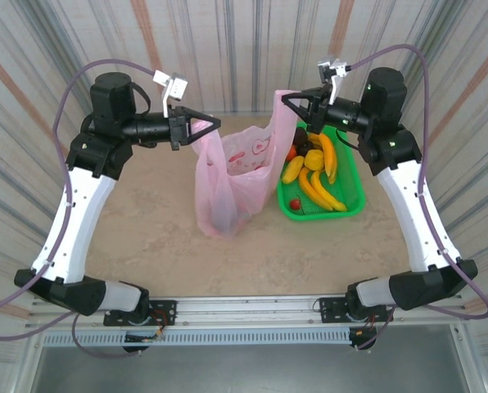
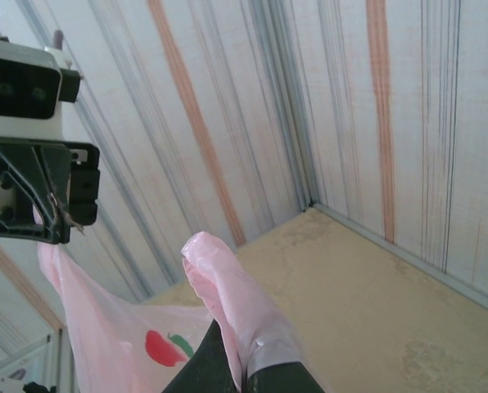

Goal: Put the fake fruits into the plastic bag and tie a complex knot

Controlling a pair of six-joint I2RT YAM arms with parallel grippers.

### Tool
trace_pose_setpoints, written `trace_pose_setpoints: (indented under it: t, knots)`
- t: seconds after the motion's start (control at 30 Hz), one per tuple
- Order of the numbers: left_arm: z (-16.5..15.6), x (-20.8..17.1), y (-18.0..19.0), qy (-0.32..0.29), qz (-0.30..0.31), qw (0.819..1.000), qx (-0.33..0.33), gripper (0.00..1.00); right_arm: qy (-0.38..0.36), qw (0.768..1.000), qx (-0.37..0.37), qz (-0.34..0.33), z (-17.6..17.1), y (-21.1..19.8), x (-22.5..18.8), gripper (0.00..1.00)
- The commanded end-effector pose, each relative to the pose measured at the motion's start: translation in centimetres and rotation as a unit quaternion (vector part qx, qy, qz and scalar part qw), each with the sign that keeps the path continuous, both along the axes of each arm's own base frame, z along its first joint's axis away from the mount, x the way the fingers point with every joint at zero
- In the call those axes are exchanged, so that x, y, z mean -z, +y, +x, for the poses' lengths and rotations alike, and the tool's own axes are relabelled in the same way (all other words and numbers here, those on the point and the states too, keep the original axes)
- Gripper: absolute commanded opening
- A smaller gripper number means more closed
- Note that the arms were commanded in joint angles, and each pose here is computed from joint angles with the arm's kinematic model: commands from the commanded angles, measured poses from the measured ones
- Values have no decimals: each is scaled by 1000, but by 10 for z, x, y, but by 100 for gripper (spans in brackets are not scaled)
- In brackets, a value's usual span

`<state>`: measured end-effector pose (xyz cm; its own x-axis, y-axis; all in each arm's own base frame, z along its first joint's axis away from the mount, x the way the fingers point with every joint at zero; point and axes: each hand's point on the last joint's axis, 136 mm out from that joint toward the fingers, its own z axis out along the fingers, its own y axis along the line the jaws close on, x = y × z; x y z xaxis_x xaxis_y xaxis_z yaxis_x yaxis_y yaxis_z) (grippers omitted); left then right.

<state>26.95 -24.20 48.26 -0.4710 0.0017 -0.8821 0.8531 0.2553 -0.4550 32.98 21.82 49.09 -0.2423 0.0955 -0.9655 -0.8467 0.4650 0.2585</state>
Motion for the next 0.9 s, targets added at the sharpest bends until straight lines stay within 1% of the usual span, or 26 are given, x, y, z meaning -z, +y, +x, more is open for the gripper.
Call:
trace_pose_setpoints:
  t: [0.0, 0.17, 0.23, 0.3, 0.37, 0.43, 0.5, 0.53, 0.6, 0.67, 0.7, 0.8, 0.87]
  knots:
    - [-8, -8, -3, -26, -27, 998, 51, 0, -9, 999, 20, 32, -9, -9, -19, 0]
    - [5, 15, -5, -16, -27, 998, 57, 0, 15, 999, 17, 32, -9, -8, -4, 0]
    - [13, 24, -4, -10, -29, 998, 54, 1, 28, 999, 18, 29, -7, -6, 5, 0]
    - [20, 31, -1, -6, -31, 998, 49, 5, 37, 999, 22, 25, -5, -6, 14, 0]
    - [26, 36, 2, 1, -30, 999, 42, 15, 44, 998, 30, 19, -1, -7, 21, 0]
    - [32, 36, 6, 4, -30, 999, 34, 22, 50, 998, 36, 13, 2, -8, 27, 0]
    - [38, 33, 14, 5, -30, 999, 16, 37, 56, 998, 38, 8, 6, -7, 32, 0]
    - [41, 31, 19, 5, -29, 1000, 4, 42, 58, 997, 41, 6, 8, -7, 34, 0]
    - [45, 22, 32, 1, -29, 999, -23, 48, 54, 997, 46, 3, 12, -8, 34, 0]
    - [46, 10, 48, -10, -30, 998, -55, 53, 49, 998, 48, -2, 16, -7, 31, 0]
    - [46, 4, 57, -16, -30, 997, -75, 57, 49, 998, 49, -5, 18, -7, 31, 0]
    - [37, -13, 78, -34, -23, 991, -131, 63, 53, 997, 58, -17, 29, -7, 32, 0]
    - [27, -20, 88, -45, -8, 985, -168, 64, 54, 996, 65, -21, 35, -7, 34, 0]
